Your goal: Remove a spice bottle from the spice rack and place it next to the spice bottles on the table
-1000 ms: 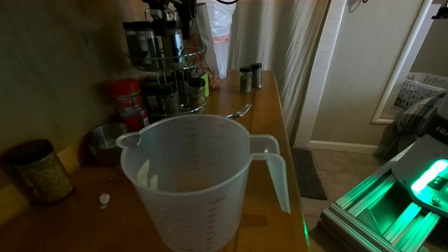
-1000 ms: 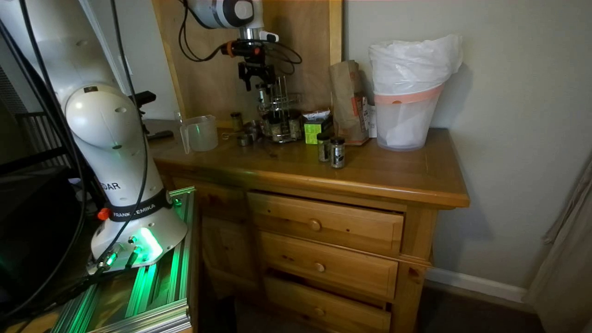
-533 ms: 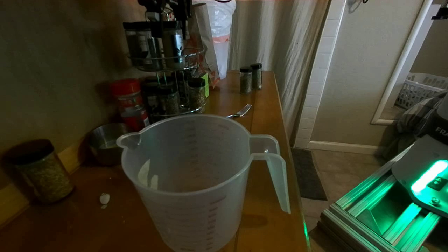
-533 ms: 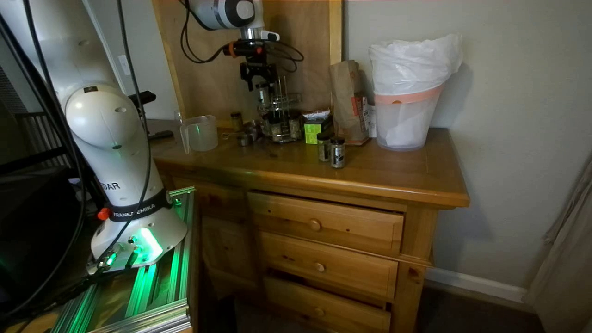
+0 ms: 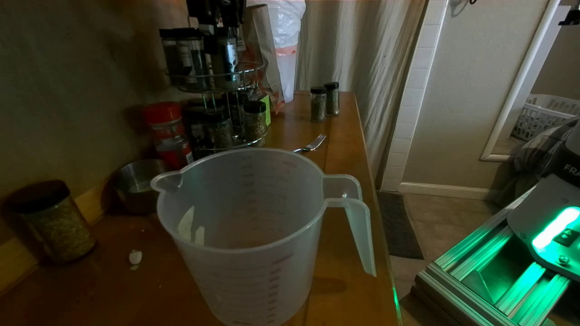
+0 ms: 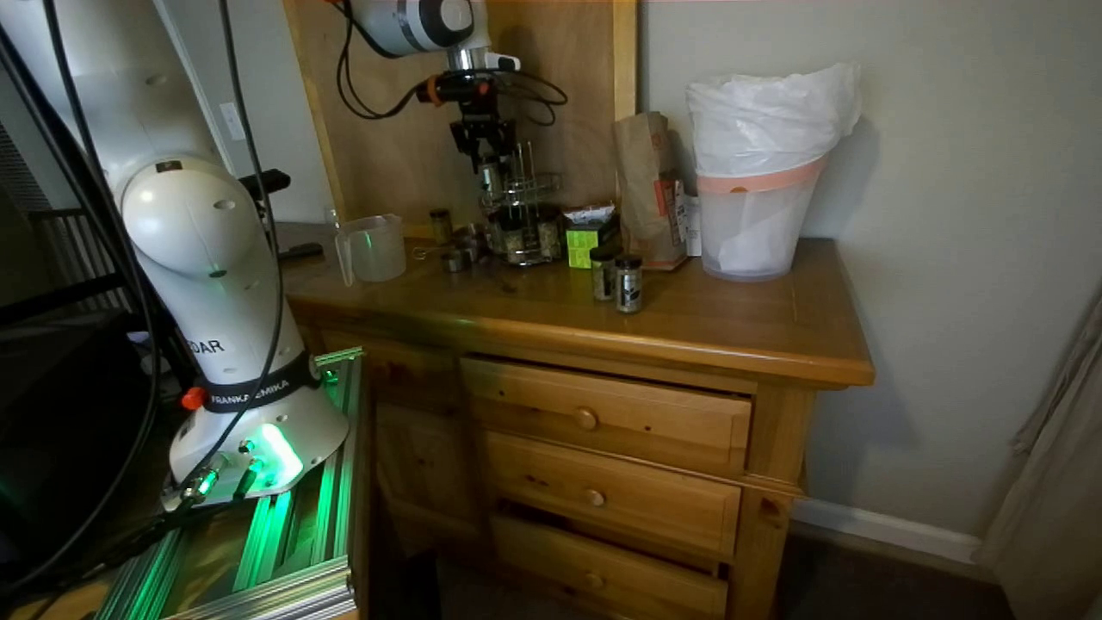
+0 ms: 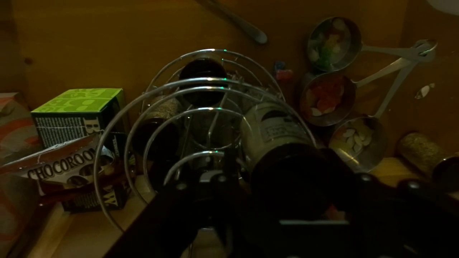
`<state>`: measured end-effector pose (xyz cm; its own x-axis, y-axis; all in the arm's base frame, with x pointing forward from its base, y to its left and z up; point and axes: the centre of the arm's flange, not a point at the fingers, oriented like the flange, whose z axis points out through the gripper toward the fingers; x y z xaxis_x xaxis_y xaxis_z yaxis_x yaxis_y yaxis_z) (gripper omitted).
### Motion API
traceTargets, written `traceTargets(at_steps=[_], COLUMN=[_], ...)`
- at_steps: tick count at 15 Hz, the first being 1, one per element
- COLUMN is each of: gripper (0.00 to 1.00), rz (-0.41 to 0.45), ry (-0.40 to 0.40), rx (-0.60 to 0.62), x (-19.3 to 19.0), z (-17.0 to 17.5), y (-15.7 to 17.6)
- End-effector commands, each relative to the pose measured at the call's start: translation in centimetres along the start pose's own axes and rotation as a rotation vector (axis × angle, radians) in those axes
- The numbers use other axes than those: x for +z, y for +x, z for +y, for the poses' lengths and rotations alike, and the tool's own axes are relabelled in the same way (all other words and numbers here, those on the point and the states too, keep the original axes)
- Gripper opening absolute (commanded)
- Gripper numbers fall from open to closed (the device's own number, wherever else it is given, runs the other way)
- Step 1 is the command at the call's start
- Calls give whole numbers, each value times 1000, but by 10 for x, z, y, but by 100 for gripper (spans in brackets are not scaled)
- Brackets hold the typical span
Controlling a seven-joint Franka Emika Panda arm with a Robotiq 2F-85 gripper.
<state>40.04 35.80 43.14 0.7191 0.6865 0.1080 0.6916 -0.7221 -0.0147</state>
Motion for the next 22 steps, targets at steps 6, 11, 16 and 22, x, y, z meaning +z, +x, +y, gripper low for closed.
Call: traceTargets(at_steps=[6, 11, 16, 22], gripper=[24, 24, 24, 49], rz=[30, 58, 99, 113], ry=[-118, -201, -227, -210], rx=[-50, 23, 201, 281], x=[-31, -71, -105, -112], z=[-36, -23, 17, 53], y=[5, -5, -39, -45])
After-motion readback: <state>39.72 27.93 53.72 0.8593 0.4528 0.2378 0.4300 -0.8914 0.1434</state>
